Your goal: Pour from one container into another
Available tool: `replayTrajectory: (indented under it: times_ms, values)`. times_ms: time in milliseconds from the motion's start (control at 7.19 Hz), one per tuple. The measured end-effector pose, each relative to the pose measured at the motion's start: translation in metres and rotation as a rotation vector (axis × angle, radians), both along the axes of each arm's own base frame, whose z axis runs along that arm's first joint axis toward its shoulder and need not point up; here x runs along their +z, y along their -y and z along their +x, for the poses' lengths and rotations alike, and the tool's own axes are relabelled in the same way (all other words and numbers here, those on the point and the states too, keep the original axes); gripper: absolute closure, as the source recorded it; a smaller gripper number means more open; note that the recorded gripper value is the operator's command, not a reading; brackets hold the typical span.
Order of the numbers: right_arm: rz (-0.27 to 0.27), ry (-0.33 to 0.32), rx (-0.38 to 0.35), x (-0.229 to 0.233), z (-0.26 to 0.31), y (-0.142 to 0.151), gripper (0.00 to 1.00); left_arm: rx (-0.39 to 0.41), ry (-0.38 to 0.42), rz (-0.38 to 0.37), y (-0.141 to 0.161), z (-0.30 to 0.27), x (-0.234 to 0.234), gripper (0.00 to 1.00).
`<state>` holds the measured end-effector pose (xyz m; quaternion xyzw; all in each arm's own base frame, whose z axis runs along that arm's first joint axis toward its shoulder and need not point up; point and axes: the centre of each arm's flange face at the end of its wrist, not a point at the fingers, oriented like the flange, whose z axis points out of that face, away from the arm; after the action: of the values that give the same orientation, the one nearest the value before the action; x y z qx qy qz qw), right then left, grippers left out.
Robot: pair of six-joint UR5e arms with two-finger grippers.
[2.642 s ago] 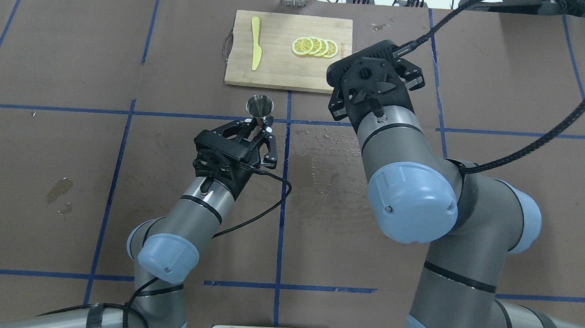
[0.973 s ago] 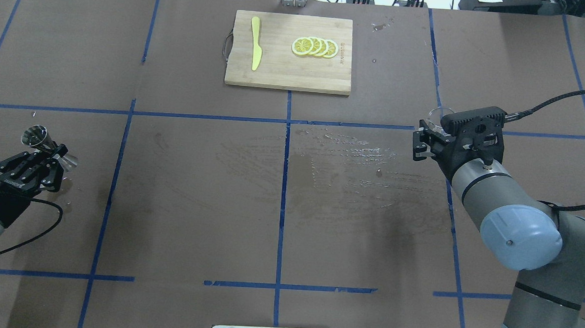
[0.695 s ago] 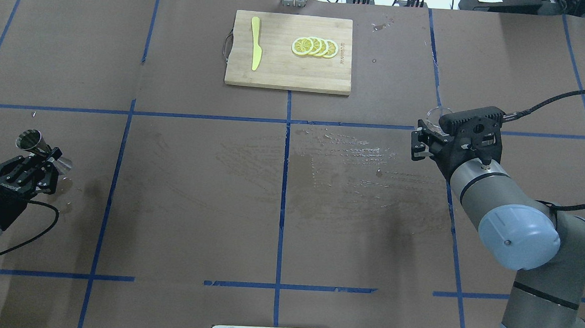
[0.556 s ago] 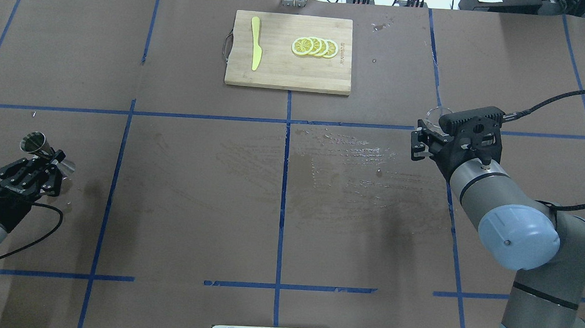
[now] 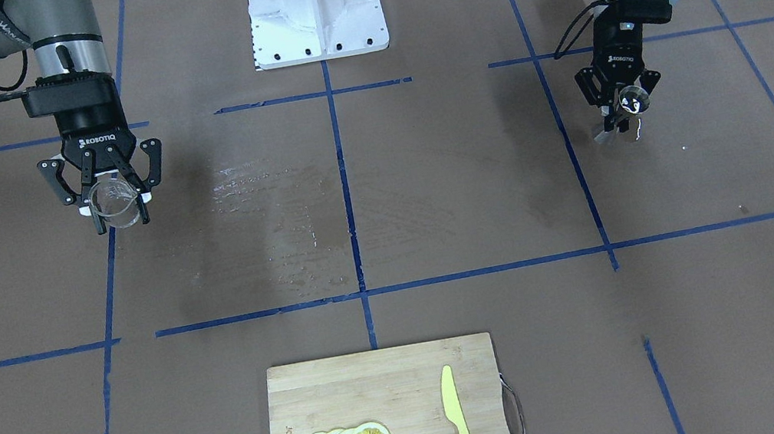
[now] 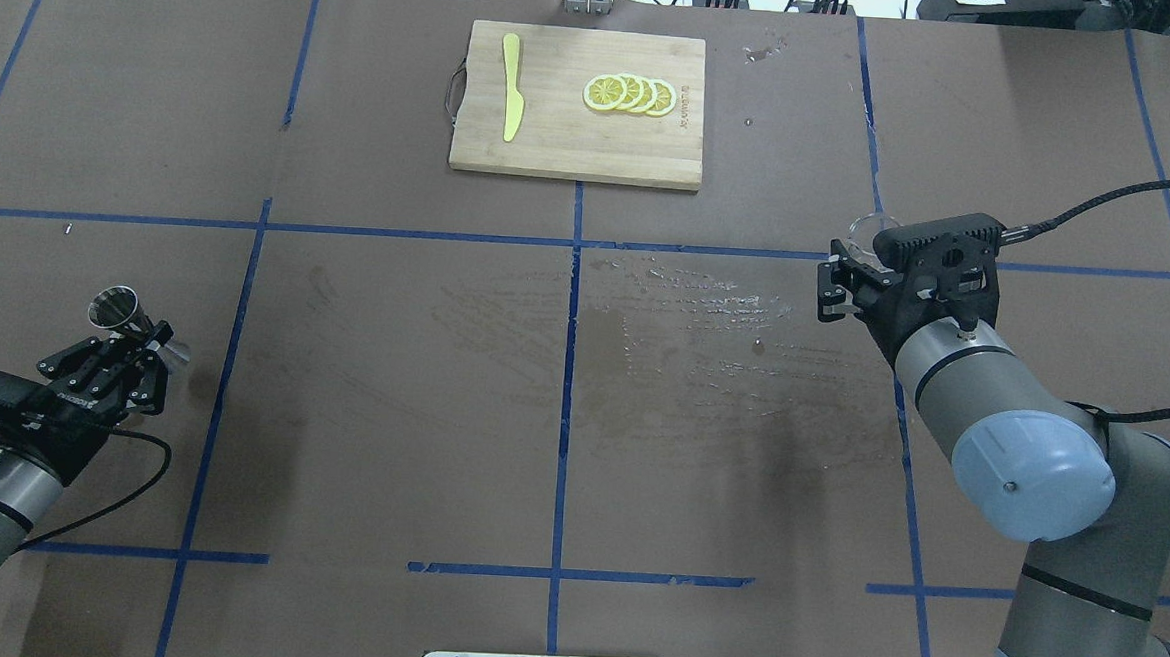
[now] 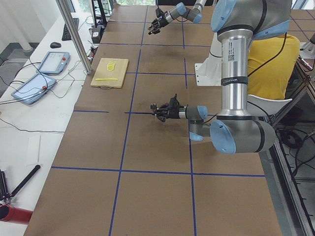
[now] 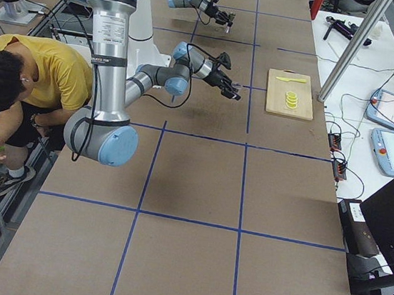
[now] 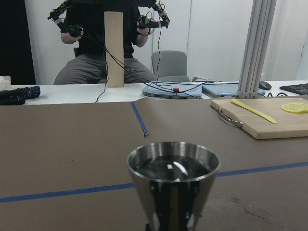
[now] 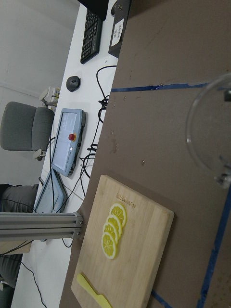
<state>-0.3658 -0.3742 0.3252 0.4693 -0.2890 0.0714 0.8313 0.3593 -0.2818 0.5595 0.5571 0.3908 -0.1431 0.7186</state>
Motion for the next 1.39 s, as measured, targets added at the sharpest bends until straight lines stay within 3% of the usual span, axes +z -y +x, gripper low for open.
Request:
replayTrajectory:
  times_ms: [1112, 1391]
  values:
    - [0.002, 0.004, -0.002, -0.002, 0.0, -0.001, 1.0, 0.048, 0.008, -0.003, -0.024, 0.017, 0.007, 1.0]
    - [0.002, 0.005, -0.002, -0.002, 0.0, -0.001, 1.0, 0.05, 0.007, -0.003, -0.025, 0.018, 0.007, 0.92]
